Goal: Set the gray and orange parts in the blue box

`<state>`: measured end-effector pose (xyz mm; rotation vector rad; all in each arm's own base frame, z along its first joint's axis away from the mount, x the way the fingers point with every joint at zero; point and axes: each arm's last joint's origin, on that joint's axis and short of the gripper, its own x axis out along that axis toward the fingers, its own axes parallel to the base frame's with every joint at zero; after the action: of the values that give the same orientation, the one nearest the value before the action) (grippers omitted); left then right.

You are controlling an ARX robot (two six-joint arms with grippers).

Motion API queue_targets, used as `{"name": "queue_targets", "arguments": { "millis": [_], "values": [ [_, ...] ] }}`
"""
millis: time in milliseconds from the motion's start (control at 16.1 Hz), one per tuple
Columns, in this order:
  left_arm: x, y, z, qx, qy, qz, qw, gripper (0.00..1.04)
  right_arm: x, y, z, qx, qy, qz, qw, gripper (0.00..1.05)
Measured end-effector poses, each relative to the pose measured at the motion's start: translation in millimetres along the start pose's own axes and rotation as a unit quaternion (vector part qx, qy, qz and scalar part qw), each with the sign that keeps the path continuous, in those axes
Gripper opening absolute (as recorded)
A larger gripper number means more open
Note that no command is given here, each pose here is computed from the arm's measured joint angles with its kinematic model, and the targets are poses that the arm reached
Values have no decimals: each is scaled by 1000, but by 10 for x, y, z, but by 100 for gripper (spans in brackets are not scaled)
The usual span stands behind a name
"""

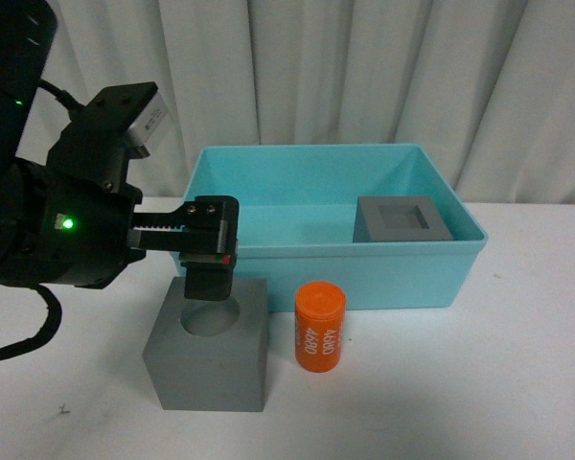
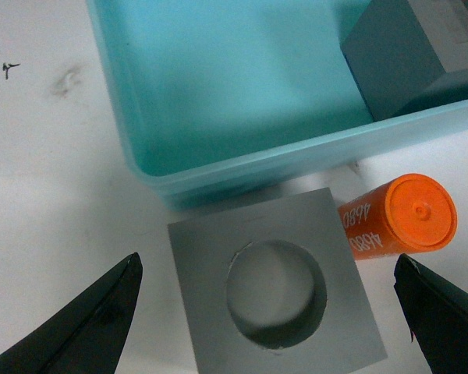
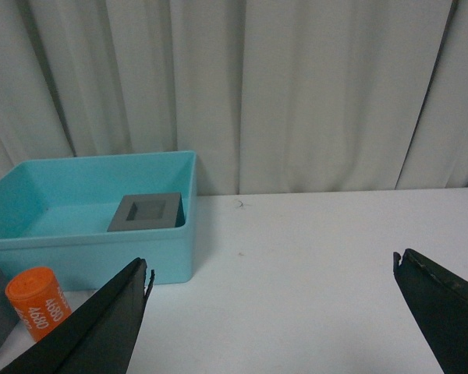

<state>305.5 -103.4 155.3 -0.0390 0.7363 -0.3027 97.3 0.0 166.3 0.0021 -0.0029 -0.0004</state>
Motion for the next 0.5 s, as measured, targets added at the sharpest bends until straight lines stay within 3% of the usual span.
{"name": "queue_targets", "arguments": {
  "millis": [497],
  "values": [
    [269, 67, -146, 34, 43, 30, 998, 98, 0, 0, 0, 0, 0, 0, 1000, 98]
  ]
}}
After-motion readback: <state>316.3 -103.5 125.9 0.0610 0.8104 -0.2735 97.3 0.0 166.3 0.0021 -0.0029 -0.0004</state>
